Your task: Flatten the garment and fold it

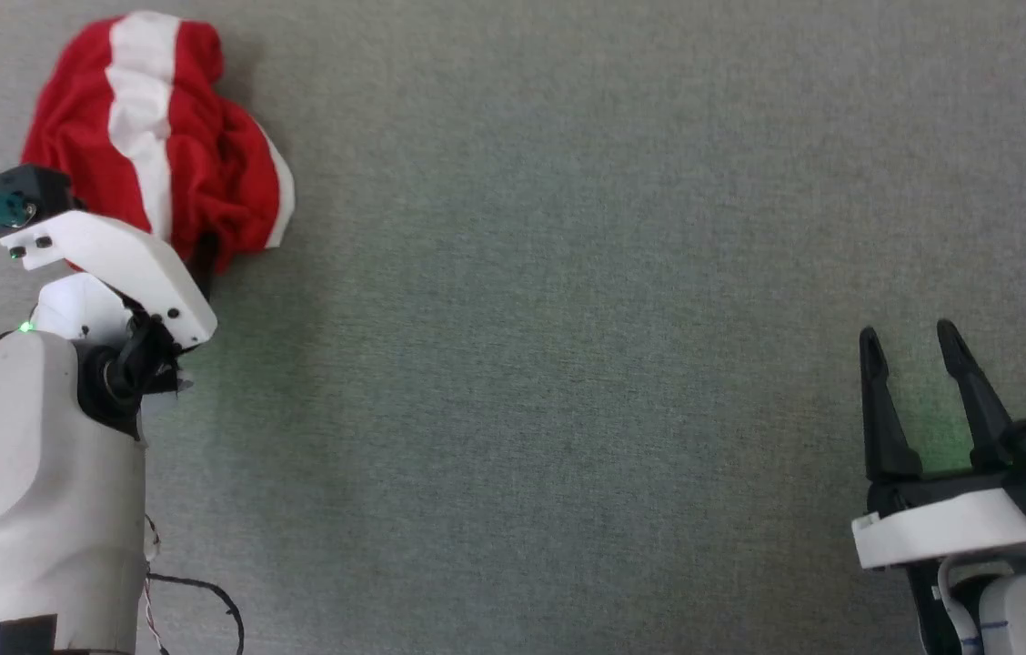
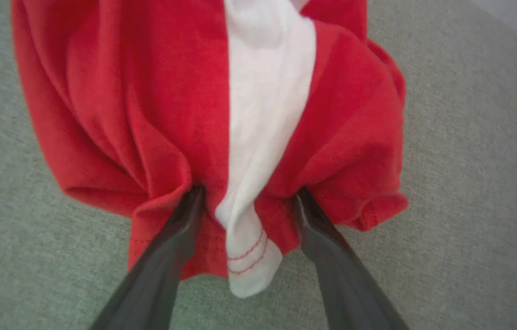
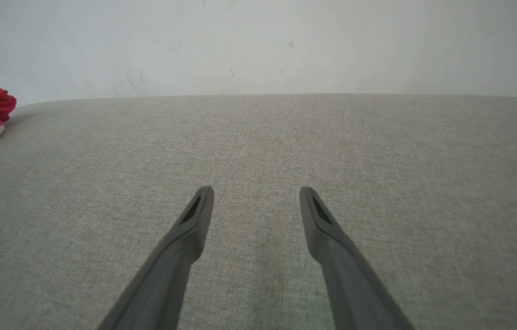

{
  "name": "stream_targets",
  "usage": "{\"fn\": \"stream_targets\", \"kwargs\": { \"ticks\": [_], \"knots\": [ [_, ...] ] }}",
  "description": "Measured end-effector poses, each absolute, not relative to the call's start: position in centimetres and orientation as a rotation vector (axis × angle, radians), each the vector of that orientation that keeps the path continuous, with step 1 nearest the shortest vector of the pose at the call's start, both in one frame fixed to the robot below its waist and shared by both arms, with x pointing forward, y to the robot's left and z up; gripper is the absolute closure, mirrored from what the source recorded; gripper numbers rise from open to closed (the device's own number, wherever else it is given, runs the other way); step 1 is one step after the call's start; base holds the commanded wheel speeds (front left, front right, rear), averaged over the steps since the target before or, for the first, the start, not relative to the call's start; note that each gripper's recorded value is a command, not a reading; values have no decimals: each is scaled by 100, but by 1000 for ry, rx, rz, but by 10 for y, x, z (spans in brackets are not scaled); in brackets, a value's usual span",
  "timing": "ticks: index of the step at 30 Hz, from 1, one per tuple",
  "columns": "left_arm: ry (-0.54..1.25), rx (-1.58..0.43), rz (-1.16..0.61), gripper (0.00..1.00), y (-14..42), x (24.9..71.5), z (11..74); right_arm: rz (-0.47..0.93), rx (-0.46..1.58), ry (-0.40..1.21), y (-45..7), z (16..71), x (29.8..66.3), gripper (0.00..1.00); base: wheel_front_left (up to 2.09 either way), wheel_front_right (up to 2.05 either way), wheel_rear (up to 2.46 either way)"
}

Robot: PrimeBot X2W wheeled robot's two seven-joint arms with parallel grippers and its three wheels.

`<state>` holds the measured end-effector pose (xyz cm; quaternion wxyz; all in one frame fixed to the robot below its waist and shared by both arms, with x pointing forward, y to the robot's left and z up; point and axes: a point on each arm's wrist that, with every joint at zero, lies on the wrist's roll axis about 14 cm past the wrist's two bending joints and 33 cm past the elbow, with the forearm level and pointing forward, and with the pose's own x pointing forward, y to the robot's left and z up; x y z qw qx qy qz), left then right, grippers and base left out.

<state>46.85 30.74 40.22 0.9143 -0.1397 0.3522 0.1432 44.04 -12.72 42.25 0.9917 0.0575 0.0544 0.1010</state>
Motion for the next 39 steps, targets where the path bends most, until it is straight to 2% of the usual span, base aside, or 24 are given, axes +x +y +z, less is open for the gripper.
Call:
{"fn": "stream_targets", "kwargs": {
  "ticks": [4, 5, 6, 12, 17, 23, 28, 34, 39],
  "knots": [
    [750, -278, 309, 0, 307, 472, 387, 197, 111, 127, -129, 412, 445, 0, 0, 0, 0],
    [743, -273, 313, 53, 308, 474, 387, 198, 112, 131, -128, 410, 446, 0, 0, 0, 0],
    [730, -267, 317, 100, 310, 475, 388, 200, 113, 134, -127, 409, 447, 0, 0, 0, 0],
    [597, -240, 317, 100, 316, 484, 416, 223, 119, 132, -119, 412, 444, 0, 0, 0, 0],
    [324, -137, 234, 100, 315, 513, 503, 242, 137, 103, -112, 427, 439, 0, 0, 0, 0],
    [17, -66, 44, 100, 270, 529, 616, 243, 171, 70, -111, 447, 426, 0, 0, 0, 0],
    [-146, -68, -155, 100, 201, 526, 684, 199, 196, 32, -126, 465, 411, 0, 0, 0, 0],
    [-147, -177, -455, 100, 85, 510, 695, 95, 191, 14, -162, 474, 385, 0, 0, 0, 0],
    [35, -190, -614, 100, 18, 481, 635, 24, 181, -1, -186, 479, 364, 0, 0, 0, 0]
  ]
}}
